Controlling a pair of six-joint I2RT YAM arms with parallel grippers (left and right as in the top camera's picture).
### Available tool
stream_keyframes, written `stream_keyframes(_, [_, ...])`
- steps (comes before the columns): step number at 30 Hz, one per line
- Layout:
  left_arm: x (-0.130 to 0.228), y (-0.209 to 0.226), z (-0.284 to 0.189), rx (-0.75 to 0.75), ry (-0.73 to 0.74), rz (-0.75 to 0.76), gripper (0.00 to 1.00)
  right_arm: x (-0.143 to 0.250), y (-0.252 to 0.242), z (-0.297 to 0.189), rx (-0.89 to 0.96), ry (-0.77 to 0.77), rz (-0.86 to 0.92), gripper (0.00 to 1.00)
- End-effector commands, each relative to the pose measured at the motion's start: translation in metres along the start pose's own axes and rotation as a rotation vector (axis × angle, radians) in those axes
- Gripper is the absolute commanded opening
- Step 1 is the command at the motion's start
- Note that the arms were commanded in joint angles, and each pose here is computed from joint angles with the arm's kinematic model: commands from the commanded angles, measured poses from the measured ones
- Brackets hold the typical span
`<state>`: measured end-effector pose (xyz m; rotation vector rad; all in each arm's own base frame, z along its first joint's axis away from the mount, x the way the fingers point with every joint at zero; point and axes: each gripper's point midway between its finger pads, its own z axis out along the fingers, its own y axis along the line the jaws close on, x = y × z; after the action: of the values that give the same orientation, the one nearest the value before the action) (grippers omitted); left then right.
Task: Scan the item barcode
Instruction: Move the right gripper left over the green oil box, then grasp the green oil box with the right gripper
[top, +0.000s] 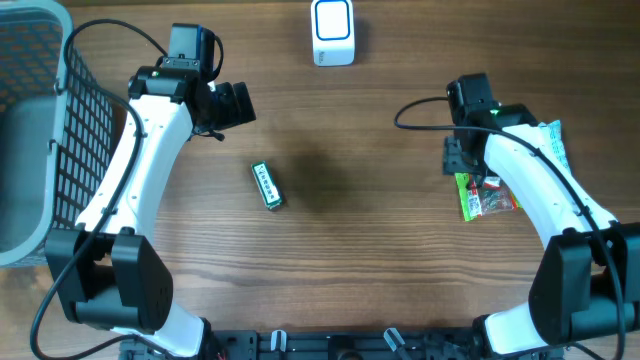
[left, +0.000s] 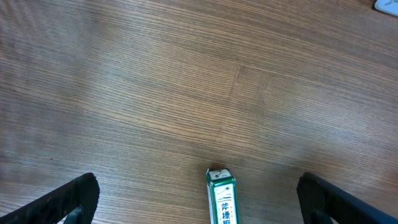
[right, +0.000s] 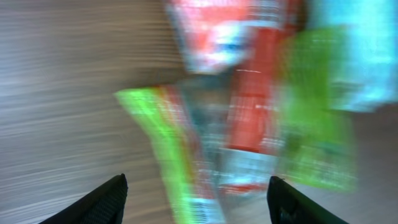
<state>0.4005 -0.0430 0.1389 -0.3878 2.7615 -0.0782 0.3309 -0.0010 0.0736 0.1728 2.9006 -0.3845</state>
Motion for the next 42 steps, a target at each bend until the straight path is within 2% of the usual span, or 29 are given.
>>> stream_keyframes(1, [0.000, 0.002, 0.003, -0.011, 0.001, 0.004, 1.00, 0.013, 0.097, -0.022, -0.561, 0.087, 0.004, 0.70])
stream_keyframes(3, [0.000, 0.002, 0.003, -0.011, 0.001, 0.004, 1.00, 0.015, 0.142, -0.040, -0.773, 0.059, -0.053, 0.70])
stream_keyframes(8, [0.000, 0.002, 0.003, -0.011, 0.001, 0.004, 1.00, 0.030, 0.220, -0.064, -0.890, -0.064, -0.207, 0.70])
stream_keyframes(12, [0.000, 0.002, 0.003, -0.011, 0.001, 0.004, 1.00, 0.042, 0.266, -0.080, -0.806, -0.242, -0.352, 0.72])
stream_keyframes(16, [0.000, 0.002, 0.003, -0.011, 0.001, 0.004, 1.00, 0.053, 0.298, -0.098, -0.647, -0.447, -0.358, 0.72])
stream_keyframes(19, [0.000, 0.002, 0.003, -0.011, 0.001, 0.004, 1.00, 0.066, 0.322, -0.111, -0.650, -0.533, -0.392, 0.69])
stream_keyframes(26, [0.000, 0.002, 0.003, -0.011, 0.001, 0.004, 1.00, 0.061, 0.369, -0.122, -0.622, -0.495, -0.515, 0.68])
stream_keyframes(34, [0.000, 0.002, 0.003, -0.011, 0.001, 0.004, 1.00, 0.072, 0.390, -0.069, -0.574, -0.446, -0.545, 0.71])
stream_keyframes(36, [0.000, 0.002, 0.003, -0.011, 0.001, 0.004, 1.00, 0.075, 0.391, -0.060, -0.563, -0.432, -0.551, 0.67])
stream_keyframes(37, [0.000, 0.002, 0.003, -0.011, 0.001, 0.004, 1.00, 0.076, 0.391, -0.056, -0.558, -0.427, -0.553, 0.60])
stream_keyframes(41, [0.000, 0.002, 0.003, -0.011, 0.001, 0.004, 1.00, 0.077, 0.389, -0.054, -0.549, -0.417, -0.557, 0.47])
stream_keyframes(42, [0.000, 0.002, 0.003, -0.011, 0.001, 0.004, 1.00, 0.077, 0.386, -0.051, -0.538, -0.408, -0.556, 0.40])
